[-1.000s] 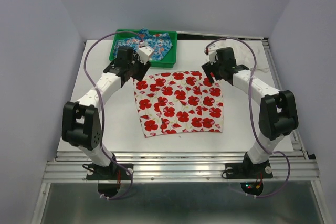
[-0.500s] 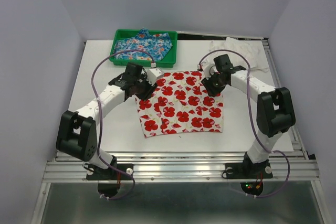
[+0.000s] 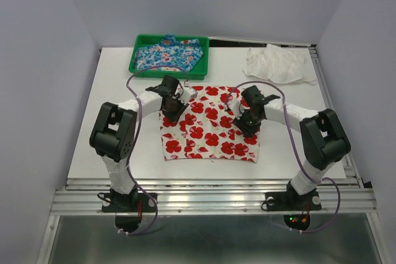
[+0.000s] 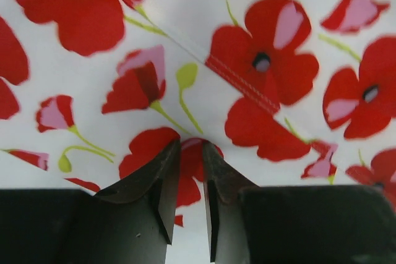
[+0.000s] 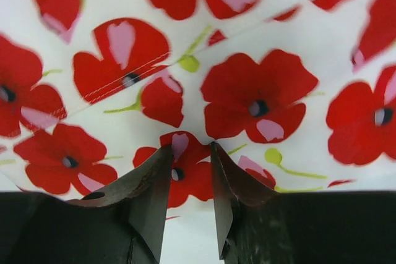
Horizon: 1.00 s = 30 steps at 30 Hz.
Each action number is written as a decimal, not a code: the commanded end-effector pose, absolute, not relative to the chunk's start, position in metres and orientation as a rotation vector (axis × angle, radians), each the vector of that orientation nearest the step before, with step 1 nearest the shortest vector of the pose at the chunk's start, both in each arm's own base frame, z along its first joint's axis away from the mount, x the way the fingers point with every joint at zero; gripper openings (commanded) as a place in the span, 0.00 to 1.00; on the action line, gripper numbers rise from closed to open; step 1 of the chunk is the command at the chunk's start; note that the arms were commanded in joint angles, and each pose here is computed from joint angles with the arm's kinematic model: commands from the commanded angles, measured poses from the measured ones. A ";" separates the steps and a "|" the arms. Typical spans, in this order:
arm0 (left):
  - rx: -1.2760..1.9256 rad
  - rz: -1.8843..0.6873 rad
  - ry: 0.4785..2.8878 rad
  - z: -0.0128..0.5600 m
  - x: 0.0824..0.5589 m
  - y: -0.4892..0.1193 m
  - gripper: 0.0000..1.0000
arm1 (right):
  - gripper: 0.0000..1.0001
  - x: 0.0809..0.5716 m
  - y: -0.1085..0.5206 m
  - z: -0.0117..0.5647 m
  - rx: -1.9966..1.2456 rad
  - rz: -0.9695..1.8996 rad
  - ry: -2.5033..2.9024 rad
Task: Fold and stack the skirts
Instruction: Flatten the skirt out
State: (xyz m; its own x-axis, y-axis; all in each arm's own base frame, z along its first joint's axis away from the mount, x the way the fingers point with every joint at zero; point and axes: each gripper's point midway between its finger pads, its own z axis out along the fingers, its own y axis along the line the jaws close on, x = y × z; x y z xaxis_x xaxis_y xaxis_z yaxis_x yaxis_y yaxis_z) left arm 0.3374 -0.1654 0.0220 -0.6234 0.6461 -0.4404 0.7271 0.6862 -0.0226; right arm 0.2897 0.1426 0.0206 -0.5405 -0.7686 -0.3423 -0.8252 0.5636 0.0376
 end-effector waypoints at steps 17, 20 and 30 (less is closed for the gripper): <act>0.914 -0.268 2.263 0.129 0.452 -0.197 0.38 | 0.48 0.252 0.254 0.146 -1.294 0.640 2.162; 0.887 -0.296 2.272 0.134 0.420 -0.184 0.40 | 0.48 0.287 0.221 0.135 -1.238 0.491 2.205; 0.883 -0.265 2.452 0.077 0.355 -0.153 0.41 | 0.43 0.331 0.190 0.066 -1.280 0.247 2.351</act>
State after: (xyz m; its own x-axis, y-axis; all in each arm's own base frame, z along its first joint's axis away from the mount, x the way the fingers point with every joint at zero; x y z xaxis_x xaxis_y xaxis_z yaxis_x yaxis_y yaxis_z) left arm 0.3718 -0.1606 0.1081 -0.5972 0.5275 -0.6043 0.6518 0.7582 0.0176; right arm 0.3096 0.1936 0.0643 -0.5152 -0.7224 -0.4612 -0.8253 0.5632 0.0399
